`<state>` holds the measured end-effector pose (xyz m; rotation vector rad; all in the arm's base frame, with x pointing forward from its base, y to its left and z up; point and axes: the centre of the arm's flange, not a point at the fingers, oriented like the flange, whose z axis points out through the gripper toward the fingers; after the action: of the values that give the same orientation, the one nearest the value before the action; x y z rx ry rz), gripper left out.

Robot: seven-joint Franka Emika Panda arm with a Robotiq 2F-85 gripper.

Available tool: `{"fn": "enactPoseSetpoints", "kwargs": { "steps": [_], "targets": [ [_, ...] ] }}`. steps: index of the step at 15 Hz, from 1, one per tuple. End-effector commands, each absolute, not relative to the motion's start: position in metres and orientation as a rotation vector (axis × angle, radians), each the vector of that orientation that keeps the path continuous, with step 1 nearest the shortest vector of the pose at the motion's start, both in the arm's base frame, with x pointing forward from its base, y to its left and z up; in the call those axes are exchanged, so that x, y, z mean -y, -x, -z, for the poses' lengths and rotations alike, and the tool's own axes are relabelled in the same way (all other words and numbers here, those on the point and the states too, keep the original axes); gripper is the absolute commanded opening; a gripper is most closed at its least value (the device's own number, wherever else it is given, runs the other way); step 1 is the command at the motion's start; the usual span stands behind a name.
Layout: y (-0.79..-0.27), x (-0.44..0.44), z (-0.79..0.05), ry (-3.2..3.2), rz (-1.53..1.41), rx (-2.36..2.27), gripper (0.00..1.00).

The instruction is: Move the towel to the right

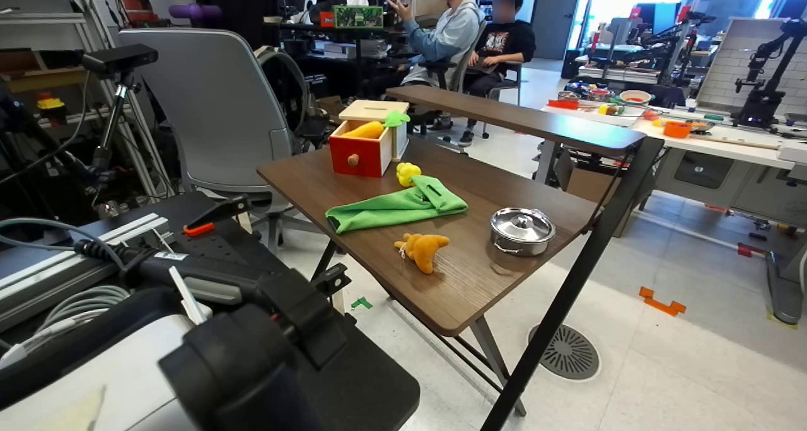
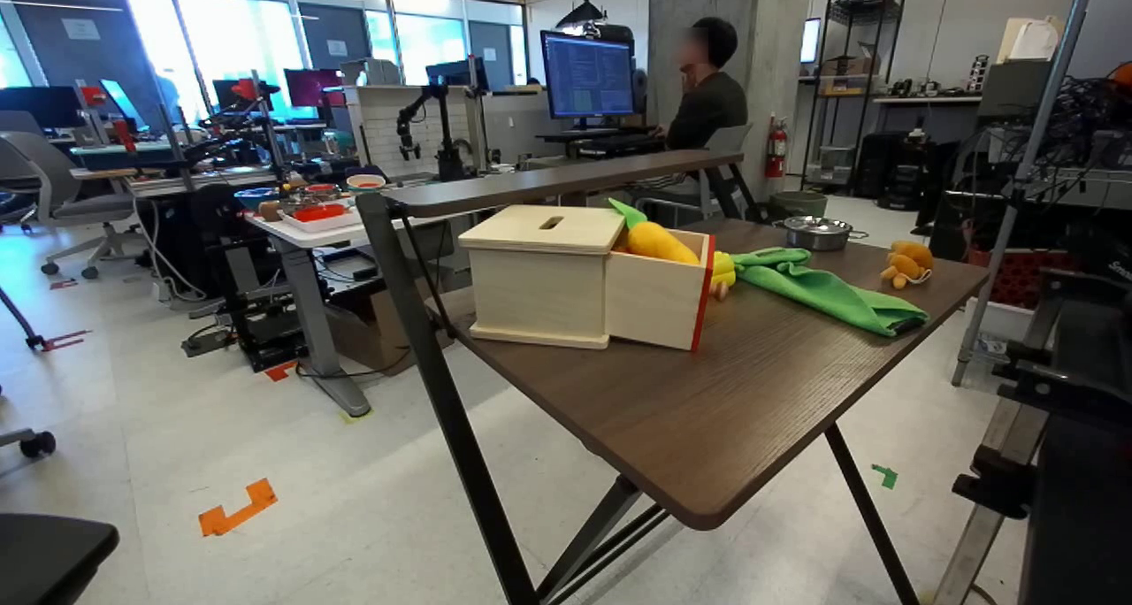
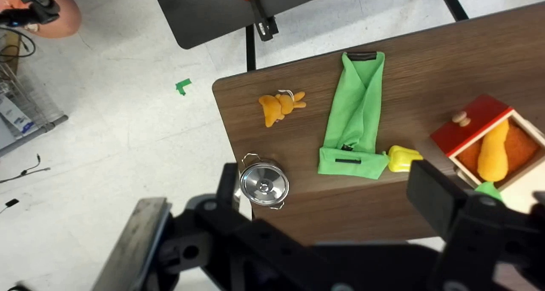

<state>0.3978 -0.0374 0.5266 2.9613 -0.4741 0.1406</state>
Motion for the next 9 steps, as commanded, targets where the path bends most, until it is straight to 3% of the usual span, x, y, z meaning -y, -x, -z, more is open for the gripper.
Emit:
{"fn": "enactPoseSetpoints", "kwargs": {
  "steps": [1,9],
  "targets": [
    [-0.451,0.054,-0.47,-3.0,-0.17,0.577,1.0],
    [-0.537,0.051,-0.316,-3.128,-0.053,0.816,1.0]
  ]
}}
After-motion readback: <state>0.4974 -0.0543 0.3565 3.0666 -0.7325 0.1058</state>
